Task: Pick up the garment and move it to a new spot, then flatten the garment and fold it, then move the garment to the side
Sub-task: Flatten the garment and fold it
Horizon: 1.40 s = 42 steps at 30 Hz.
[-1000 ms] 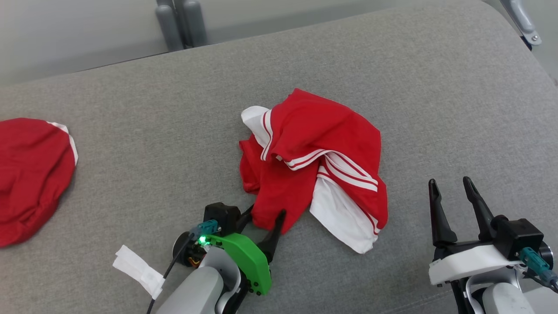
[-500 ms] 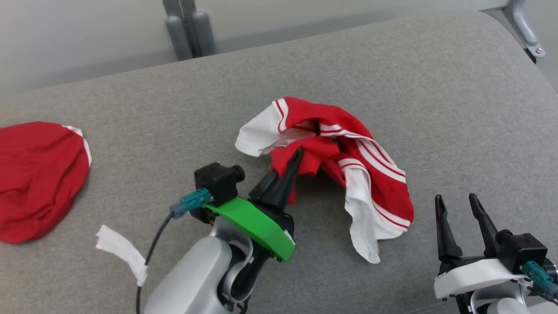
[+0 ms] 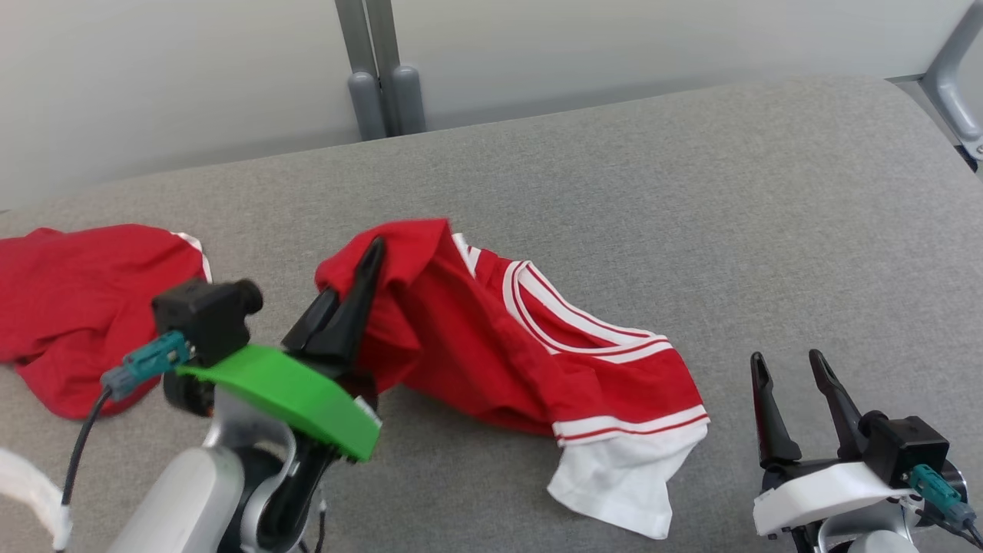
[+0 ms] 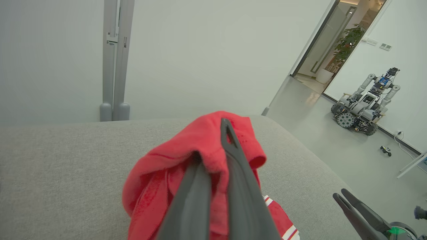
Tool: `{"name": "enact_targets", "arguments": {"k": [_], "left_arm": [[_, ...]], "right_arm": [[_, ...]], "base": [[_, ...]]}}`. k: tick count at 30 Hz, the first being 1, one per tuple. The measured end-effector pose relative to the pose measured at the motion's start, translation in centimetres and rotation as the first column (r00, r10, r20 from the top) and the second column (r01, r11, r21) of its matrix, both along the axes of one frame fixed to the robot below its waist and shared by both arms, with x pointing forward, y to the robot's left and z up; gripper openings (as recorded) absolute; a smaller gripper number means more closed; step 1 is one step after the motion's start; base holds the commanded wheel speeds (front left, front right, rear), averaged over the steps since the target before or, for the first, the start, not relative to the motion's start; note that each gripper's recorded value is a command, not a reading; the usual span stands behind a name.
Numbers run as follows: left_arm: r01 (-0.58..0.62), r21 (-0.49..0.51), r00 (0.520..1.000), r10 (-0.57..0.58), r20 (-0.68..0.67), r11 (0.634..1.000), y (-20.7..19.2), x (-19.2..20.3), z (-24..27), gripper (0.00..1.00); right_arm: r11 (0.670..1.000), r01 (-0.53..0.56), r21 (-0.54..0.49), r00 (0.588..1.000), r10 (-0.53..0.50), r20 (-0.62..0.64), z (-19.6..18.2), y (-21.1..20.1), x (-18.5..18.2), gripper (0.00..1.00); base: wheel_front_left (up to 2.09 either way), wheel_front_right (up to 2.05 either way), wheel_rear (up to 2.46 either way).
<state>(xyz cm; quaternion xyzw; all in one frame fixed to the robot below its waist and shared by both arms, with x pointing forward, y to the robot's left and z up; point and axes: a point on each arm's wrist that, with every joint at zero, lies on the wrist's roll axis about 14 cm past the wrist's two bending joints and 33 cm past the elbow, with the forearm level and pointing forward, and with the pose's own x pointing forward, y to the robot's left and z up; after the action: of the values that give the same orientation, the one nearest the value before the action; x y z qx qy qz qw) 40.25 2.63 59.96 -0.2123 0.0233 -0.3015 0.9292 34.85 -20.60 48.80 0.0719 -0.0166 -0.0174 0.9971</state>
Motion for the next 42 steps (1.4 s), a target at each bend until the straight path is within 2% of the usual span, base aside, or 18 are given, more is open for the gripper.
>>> {"name": "enact_targets", "arguments": {"k": [5,7,9,10,11,12,14,18,20,23,28,31,34,36,42], "left_arm": [[-0.109,0.138,0.975,0.133,-0.179,0.984,5.0,-1.5,-6.8,0.0],[-0.142,0.201,0.945,0.193,-0.264,0.969,7.2,-3.2,-10.0,0.0],[-0.178,0.222,0.905,0.249,-0.346,0.959,8.8,-4.7,-12.6,0.0],[-0.195,0.244,0.884,0.278,-0.376,0.95,9.8,-5.4,-13.8,0.07],[-0.216,0.262,0.867,0.308,-0.391,0.941,10.7,-5.7,-14.6,0.69],[-0.231,0.294,0.849,0.34,-0.405,0.927,11.8,-6.2,-15.7,1.0],[-0.227,0.325,0.808,0.364,-0.464,0.918,12.8,-7.6,-17.6,1.0],[-0.133,0.301,0.759,0.292,-0.582,0.944,11.5,-10.7,-19.8,1.0],[-0.09,0.315,0.748,0.273,-0.605,0.945,11.5,-11.8,-20.2,1.0],[-0.109,0.315,0.78,0.277,-0.56,0.943,12.1,-11.1,-18.5,1.0],[-0.139,0.264,0.896,0.235,-0.377,0.954,11.0,-7.8,-11.8,1.0],[-0.141,0.228,0.932,0.207,-0.297,0.963,10.0,-6.0,-8.9,1.0],[-0.139,0.258,0.934,0.213,-0.286,0.956,9.7,-4.0,-9.0,1.0],[-0.114,0.234,0.933,0.185,-0.31,0.966,8.3,-2.6,-9.4,1.0],[-0.03,0.334,0.921,0.156,-0.357,0.942,6.3,2.0,-13.5,1.0]], "right_arm": [[0.999,0.049,0.0,0.999,-0.049,-0.021,-0.6,-1.5,-1.3,1.0],[0.998,0.065,0.0,0.997,-0.065,-0.033,-1.0,-2.0,-1.9,1.0],[0.997,0.071,-0.001,0.997,-0.071,-0.043,-1.3,-2.1,-2.1,1.0],[0.998,0.069,-0.001,0.997,-0.069,-0.046,-1.4,-2.1,-2.1,1.0],[0.998,0.064,-0.001,0.997,-0.064,-0.047,-1.4,-2.0,-2.0,1.0],[0.998,0.056,0.0,0.997,-0.056,-0.048,-1.5,-1.7,-1.8,1.0],[0.999,0.034,0.003,0.998,-0.033,-0.051,-1.6,-1.0,-1.5,1.0],[1.0,0.008,0.0,0.999,-0.008,-0.04,-1.2,-0.3,-0.8,1.0],[1.0,-0.001,-0.005,1.0,0.001,-0.031,-1.0,0.0,-0.5,1.0],[1.0,-0.012,-0.011,1.0,0.012,-0.026,-0.8,0.3,-0.2,1.0],[1.0,-0.02,-0.018,0.999,0.02,-0.028,-0.9,0.4,0.0,1.0],[1.0,-0.022,-0.02,0.999,0.022,-0.031,-0.9,0.4,0.0,1.0],[0.999,-0.026,-0.019,0.999,0.025,-0.029,-0.9,0.6,0.3,1.0],[1.0,-0.024,-0.014,0.999,0.023,-0.024,-0.7,0.6,0.7,1.0],[1.0,0.0,-0.01,1.0,0.0,-0.029,-0.9,-0.1,1.4,1.0]], "base": [[0.0,0.0,0.0],[0.0,0.0,0.0],[0.0,0.0,0.0],[0.0,0.0,0.0],[0.0,0.0,0.0],[0.0,0.0,0.0],[0.0,0.0,0.0],[0.0,0.0,0.0],[0.0,0.0,0.0],[0.0,0.0,0.0],[0.0,0.0,0.0],[0.0,0.0,0.0],[0.0,0.0,0.0],[0.0,0.0,0.0],[0.0,0.0,0.0]]}}
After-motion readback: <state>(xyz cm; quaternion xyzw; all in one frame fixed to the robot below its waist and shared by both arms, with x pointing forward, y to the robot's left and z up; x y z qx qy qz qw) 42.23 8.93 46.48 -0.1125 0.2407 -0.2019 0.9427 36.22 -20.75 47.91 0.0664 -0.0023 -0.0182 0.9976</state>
